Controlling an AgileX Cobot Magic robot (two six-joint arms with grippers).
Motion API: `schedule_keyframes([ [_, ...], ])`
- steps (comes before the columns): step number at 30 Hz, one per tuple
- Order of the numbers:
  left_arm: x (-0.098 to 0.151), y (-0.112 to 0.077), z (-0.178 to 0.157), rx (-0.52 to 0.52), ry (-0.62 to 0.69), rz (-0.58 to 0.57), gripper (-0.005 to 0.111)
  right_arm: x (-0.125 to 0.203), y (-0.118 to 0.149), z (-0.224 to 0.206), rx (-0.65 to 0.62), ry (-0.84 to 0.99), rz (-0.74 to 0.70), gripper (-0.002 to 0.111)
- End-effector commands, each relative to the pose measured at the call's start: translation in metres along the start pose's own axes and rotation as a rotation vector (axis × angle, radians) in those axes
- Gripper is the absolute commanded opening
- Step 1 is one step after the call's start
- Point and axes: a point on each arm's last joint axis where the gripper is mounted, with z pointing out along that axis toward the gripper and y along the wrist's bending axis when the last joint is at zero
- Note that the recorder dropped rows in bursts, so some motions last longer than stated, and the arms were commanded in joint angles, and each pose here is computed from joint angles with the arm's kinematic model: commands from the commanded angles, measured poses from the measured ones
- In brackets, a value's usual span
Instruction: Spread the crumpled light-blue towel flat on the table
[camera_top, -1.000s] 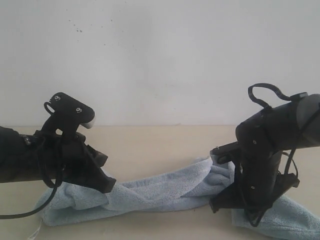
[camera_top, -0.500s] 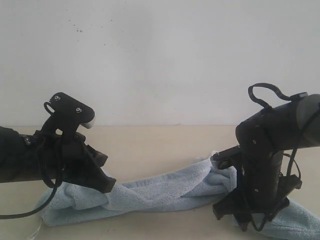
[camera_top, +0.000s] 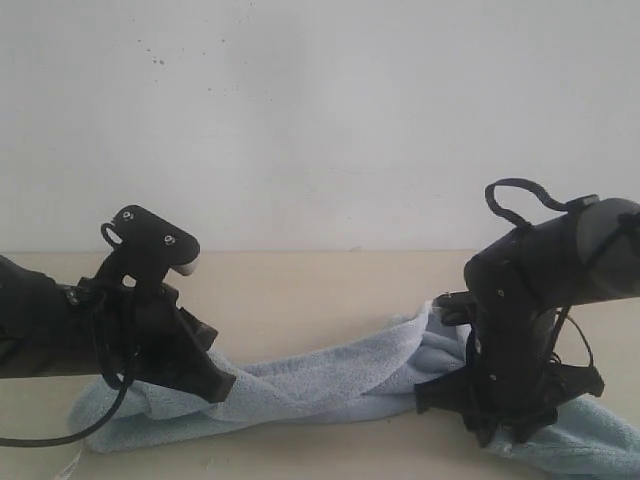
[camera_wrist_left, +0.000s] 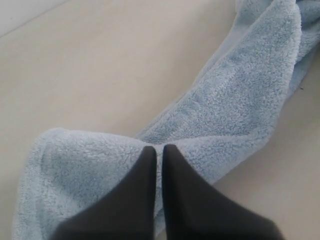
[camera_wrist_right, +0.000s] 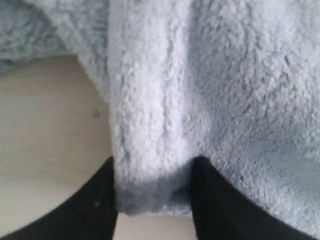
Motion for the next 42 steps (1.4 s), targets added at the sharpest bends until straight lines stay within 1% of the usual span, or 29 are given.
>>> schedule_keyframes([
  [1,0.0,0.002,0.002,-0.022,-0.005,-0.017,0.004,-0.005,-0.005,-0.008,0.045,-0.048,-0.024,0.009],
  [2,-0.001,0.003,0.002,-0.03,-0.008,-0.017,0.004,-0.006,-0.005,-0.011,0.042,-0.064,-0.027,0.002],
  [3,-0.001,0.003,0.002,-0.033,-0.01,-0.017,0.004,-0.007,-0.006,-0.015,0.037,-0.084,-0.029,0.0],
  [8,-0.001,0.004,0.002,-0.045,-0.015,-0.017,0.004,-0.015,-0.01,-0.039,0.017,-0.209,-0.058,0.0],
  [11,-0.001,0.004,0.002,-0.045,-0.015,-0.017,0.004,-0.02,-0.017,-0.058,0.051,-0.288,-0.102,0.0],
  [13,-0.001,0.004,0.002,-0.045,-0.015,-0.017,0.004,-0.024,-0.026,-0.074,0.117,-0.334,-0.139,0.0],
  [14,-0.001,0.004,0.002,-0.045,-0.015,-0.017,0.004,-0.026,-0.031,-0.083,0.171,-0.352,-0.166,0.0],
  [17,-0.001,0.005,0.002,-0.046,-0.016,-0.017,0.004,-0.03,-0.052,-0.104,0.391,-0.396,-0.252,0.0],
  [18,-0.001,0.005,0.002,-0.049,-0.017,-0.017,0.004,-0.032,-0.06,-0.111,0.493,-0.413,-0.295,0.0],
  [20,-0.001,0.005,0.002,-0.049,-0.017,-0.006,0.004,-0.036,-0.071,-0.117,0.624,-0.427,-0.342,0.0],
  [21,-0.002,0.005,0.002,-0.049,-0.017,0.017,0.004,-0.038,-0.074,-0.118,0.653,-0.435,-0.356,0.0],
  [23,-0.002,0.005,0.002,-0.049,-0.015,0.085,0.004,-0.042,-0.082,-0.116,0.646,-0.448,-0.354,0.0],
  [27,-0.002,0.005,0.002,-0.053,-0.014,0.165,0.006,-0.052,-0.102,-0.109,0.558,-0.504,-0.313,0.0],
  [30,-0.003,0.008,0.002,-0.09,-0.027,0.186,0.017,-0.061,-0.124,-0.104,0.473,-0.583,-0.21,0.0],
  [33,-0.006,0.014,0.001,-0.156,-0.05,0.225,0.039,-0.067,-0.146,-0.097,0.411,-0.629,-0.118,0.0],
  [35,-0.007,0.022,0.003,-0.237,-0.066,0.223,0.051,-0.07,-0.156,-0.089,0.396,-0.628,-0.104,0.0],
  [37,-0.006,0.029,0.007,-0.323,-0.082,0.199,0.057,-0.071,-0.165,-0.079,0.399,-0.603,-0.094,0.0],
  [38,-0.005,0.033,0.009,-0.372,-0.092,0.168,0.059,-0.071,-0.167,-0.074,0.402,-0.589,-0.092,0.0],
  [41,0.0,0.043,0.016,-0.468,-0.12,0.069,0.062,-0.071,-0.168,-0.063,0.407,-0.556,-0.099,0.0],
  [42,0.001,0.044,0.017,-0.489,-0.123,0.067,0.062,-0.072,-0.167,-0.061,0.396,-0.559,-0.1,0.0],
])
